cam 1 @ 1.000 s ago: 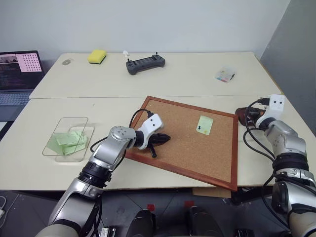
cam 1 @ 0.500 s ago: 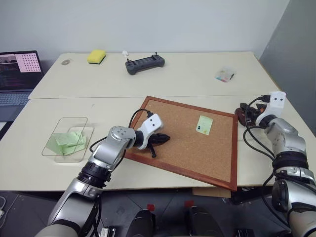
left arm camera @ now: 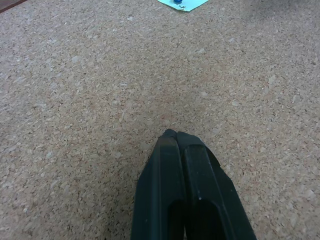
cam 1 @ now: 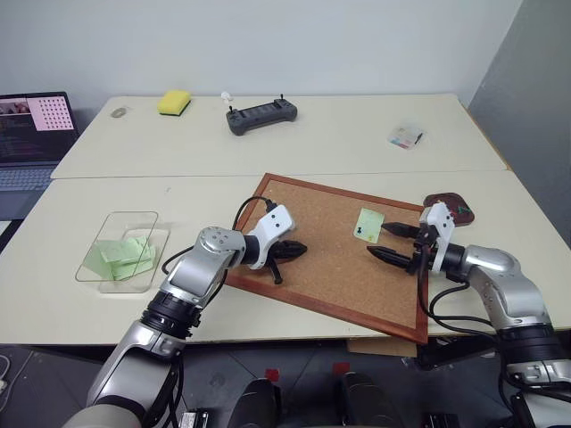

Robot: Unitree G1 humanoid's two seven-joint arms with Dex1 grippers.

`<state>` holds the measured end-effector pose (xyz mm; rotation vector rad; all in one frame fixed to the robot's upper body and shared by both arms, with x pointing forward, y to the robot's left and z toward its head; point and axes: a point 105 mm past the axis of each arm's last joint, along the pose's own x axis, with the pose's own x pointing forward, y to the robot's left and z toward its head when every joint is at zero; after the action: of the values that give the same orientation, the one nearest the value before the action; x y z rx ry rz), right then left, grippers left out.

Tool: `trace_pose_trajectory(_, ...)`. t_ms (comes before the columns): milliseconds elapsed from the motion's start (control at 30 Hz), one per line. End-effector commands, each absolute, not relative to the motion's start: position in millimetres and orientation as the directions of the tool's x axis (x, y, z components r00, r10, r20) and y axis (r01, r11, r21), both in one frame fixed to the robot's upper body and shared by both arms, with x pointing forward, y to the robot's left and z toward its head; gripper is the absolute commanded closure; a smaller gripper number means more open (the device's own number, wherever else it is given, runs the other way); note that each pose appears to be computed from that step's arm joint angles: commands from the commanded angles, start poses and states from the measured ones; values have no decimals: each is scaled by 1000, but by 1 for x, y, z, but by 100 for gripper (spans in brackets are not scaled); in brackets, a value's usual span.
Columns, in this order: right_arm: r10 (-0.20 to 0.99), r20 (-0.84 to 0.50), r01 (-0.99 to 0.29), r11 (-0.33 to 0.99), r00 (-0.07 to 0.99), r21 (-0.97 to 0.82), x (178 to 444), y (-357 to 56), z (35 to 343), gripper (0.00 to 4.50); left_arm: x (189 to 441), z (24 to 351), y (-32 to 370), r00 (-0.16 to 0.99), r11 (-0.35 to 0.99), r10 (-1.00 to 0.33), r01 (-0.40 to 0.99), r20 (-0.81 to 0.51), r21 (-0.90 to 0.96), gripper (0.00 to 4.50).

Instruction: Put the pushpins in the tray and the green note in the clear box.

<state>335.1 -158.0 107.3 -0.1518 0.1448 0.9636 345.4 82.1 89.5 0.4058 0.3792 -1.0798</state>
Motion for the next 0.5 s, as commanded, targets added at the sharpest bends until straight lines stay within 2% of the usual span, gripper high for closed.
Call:
trace_pose_trajectory(33,798,-169,-816,569,578,-105,346,-151,111,55,344,72,92,427,438,-714,891,-555,121,450)
trace_pose_trajectory(200,787,-170,-805,587,593,-87,356,-149,104,55,344,72,93,430,441,-712,889,-555,123,450)
trace_pose_trajectory(300,778,-156,-792,608,609,-61,361,-152,103,99,343,72,93,431,442,-712,888,-555,122,450)
trace_pose_trajectory(500,777,-141,-789,612,613,-58,362,-155,105,245,341,71,94,432,445,-712,887,-554,119,450)
